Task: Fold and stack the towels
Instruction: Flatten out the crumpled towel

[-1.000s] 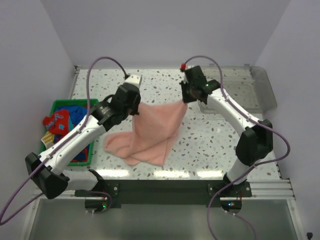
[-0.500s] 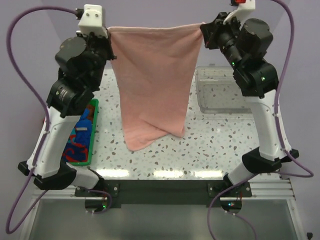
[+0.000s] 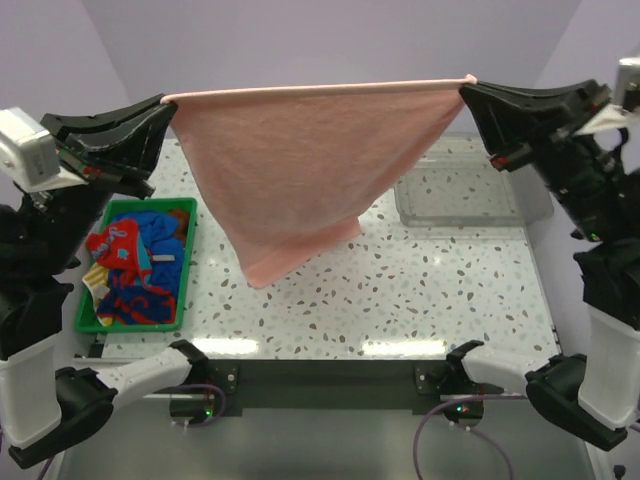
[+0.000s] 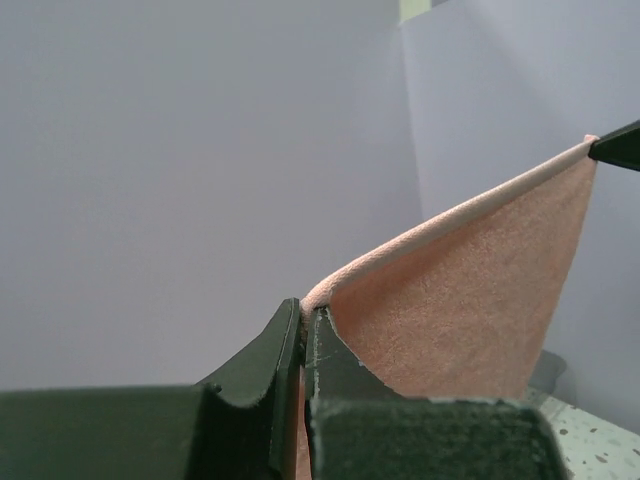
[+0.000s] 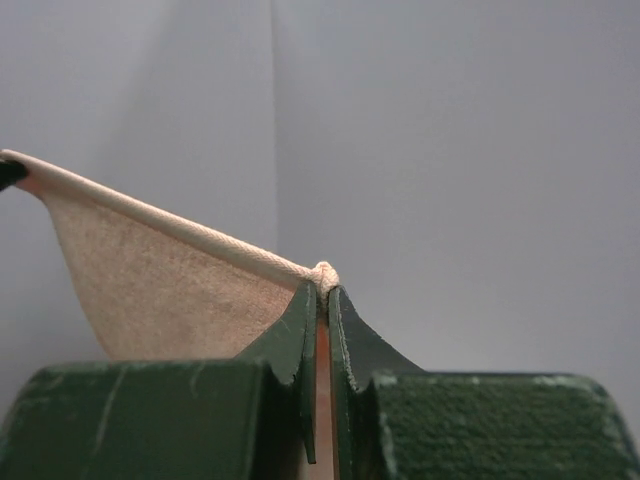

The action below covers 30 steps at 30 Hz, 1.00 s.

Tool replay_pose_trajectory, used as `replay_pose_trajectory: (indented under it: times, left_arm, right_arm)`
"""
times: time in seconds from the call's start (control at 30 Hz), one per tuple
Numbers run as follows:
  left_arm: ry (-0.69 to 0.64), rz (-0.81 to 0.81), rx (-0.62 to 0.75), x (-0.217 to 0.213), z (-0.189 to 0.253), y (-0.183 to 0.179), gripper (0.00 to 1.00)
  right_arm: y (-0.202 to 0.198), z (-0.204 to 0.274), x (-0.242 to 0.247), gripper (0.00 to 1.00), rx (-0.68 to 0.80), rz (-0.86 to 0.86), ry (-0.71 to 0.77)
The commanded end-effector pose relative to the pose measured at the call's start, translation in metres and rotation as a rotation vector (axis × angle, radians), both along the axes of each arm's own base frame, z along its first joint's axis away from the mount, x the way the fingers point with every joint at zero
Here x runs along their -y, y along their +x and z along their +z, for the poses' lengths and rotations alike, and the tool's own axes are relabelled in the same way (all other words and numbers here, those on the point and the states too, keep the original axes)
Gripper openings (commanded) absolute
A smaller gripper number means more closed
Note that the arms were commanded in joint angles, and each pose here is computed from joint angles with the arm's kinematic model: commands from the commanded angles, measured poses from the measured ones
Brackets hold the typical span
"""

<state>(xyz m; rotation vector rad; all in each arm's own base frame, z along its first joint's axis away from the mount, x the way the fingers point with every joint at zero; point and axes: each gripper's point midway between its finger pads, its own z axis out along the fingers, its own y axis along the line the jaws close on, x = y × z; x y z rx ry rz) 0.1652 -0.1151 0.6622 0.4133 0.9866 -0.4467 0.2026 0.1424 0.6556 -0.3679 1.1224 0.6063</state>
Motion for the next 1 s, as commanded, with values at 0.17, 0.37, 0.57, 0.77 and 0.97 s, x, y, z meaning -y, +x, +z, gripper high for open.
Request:
replay_pose_trajectory:
  times: [0.17, 0.37, 0.57, 0.77, 0.97]
  left_arm:
    - [-0.12, 0.001, 0.187, -0.027, 0.067, -0.039, 0.0]
    - [-0.16, 0.216, 0.089, -0.023, 0.062, 0.04, 0.0]
    - [-0.053, 0.499, -0.064, 0.005, 0.011, 0.167, 0.0]
    - [-0.034, 0.546, -0.249, -0.009, -0.071, 0.302, 0.0]
    - [0.013, 0.528, -0.373, -0.015, -0.158, 0.392, 0.0]
  right_arm:
    - [-0.031, 0.063, 0.042, 0.0, 0.189, -0.129, 0.105]
    - [0.036, 0.06, 0.027, 0.0, 0.138, -0.209, 0.115]
    - [0.151, 0.01, 0.002, 0.0, 0.015, -0.372, 0.012]
    - [0.275, -0.083, -0.015, 0.0, -0.162, -0.468, -0.086]
    - [0.344, -0.156, -0.026, 0.0, -0.257, -0.469, -0.147]
